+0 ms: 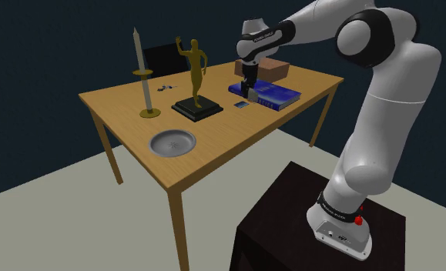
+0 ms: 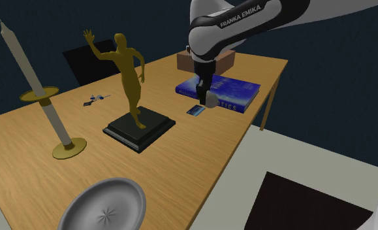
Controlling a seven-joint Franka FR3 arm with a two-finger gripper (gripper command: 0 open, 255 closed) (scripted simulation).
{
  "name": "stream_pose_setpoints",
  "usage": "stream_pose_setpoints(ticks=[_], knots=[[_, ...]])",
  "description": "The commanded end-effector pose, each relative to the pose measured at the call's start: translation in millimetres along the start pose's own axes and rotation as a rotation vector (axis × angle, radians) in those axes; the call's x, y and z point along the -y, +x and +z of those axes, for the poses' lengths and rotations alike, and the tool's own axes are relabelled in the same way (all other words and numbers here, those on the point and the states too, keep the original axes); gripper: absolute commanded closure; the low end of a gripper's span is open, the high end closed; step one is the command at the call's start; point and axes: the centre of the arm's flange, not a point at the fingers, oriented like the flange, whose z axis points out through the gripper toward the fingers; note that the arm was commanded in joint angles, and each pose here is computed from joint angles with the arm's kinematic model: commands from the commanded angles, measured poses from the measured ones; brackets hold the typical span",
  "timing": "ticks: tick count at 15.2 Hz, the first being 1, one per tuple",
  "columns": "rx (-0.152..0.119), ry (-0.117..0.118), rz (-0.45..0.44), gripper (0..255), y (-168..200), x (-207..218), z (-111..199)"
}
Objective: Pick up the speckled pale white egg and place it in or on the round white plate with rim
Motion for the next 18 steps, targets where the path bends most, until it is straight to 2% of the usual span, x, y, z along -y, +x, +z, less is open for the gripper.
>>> stream_pose_setpoints(ticks=[1,7,18], knots=[[0.000,0.000,0.000,255,0.0,-1.3,-9.9],[0.000,0.000,0.000,255,-0.6,-5.8,-41.1],[0.000,0.000,0.000,255,27.9,134.7,-63.8]])
